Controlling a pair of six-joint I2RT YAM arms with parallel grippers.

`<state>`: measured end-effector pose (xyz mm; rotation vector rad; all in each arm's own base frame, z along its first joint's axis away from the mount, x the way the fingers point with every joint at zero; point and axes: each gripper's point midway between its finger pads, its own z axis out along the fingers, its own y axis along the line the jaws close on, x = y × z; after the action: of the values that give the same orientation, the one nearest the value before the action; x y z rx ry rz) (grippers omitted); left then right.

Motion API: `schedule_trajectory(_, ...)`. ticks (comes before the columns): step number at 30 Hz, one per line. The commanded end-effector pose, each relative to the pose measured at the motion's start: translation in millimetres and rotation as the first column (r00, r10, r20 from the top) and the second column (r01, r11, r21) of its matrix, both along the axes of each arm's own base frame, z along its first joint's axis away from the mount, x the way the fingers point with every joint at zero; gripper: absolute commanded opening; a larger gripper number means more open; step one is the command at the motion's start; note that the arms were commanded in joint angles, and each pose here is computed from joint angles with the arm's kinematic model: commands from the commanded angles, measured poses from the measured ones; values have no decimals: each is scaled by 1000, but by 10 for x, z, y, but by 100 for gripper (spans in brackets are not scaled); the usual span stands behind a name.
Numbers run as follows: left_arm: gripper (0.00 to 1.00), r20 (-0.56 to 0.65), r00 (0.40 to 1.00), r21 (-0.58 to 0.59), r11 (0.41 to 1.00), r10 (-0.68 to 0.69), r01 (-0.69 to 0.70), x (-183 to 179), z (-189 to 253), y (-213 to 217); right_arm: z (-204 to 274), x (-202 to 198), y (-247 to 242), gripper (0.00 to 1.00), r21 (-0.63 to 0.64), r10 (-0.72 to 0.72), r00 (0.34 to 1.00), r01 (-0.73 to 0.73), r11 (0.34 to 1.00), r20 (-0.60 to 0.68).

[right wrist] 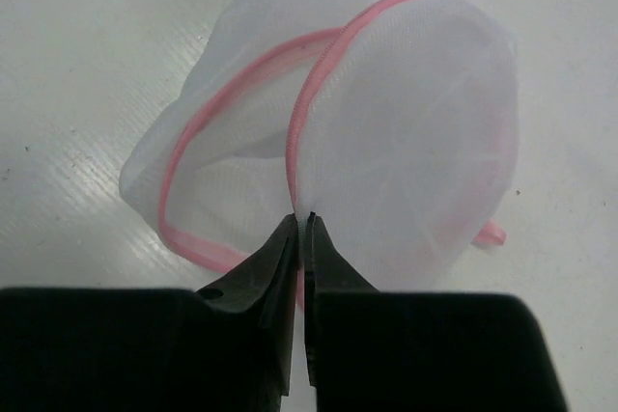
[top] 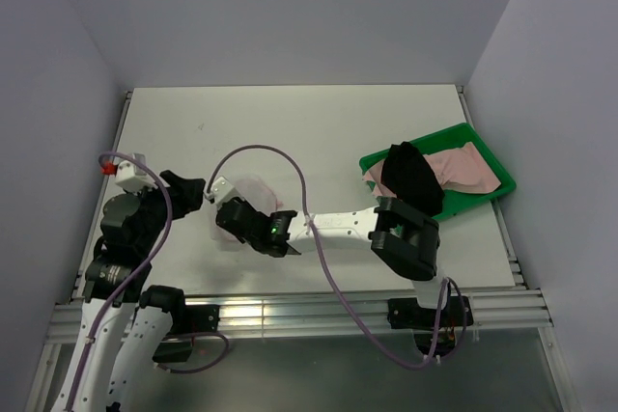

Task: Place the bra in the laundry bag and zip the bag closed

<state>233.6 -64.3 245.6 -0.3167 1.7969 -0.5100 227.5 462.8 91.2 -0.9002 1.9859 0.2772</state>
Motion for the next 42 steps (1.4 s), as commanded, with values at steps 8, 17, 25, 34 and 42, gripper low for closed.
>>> schedule_trajectory(8, 75, -204, 972, -98, 991, -114, 95, -147, -280, -248, 612, -37, -163, 0, 177, -47, 999, 42, 983, 23)
schedule_trajectory(17, 69, -370, 899, -113, 972, -235, 207, -45, -677, -475, 1148, 148, -580, 0, 353, -192, 981, 174, 919, 14)
schedule_trajectory(25, 69, -469, 855, -79, 975, -221, 208, 22, -868, -555, 1513, 293, -923, 0, 448, -256, 967, 222, 866, 14)
schedule_trajectory(34, 68, -547, 804, -53, 968, -235, 247, -45, -1042, -698, 1675, 366, -1283, 0, 528, -320, 948, 270, 805, 3)
schedule_trajectory(42, 64, -590, 763, -71, 958, -264, 277, 11, -1323, -904, 1746, 330, -1367, 0, 560, -318, 948, 258, 787, 11)
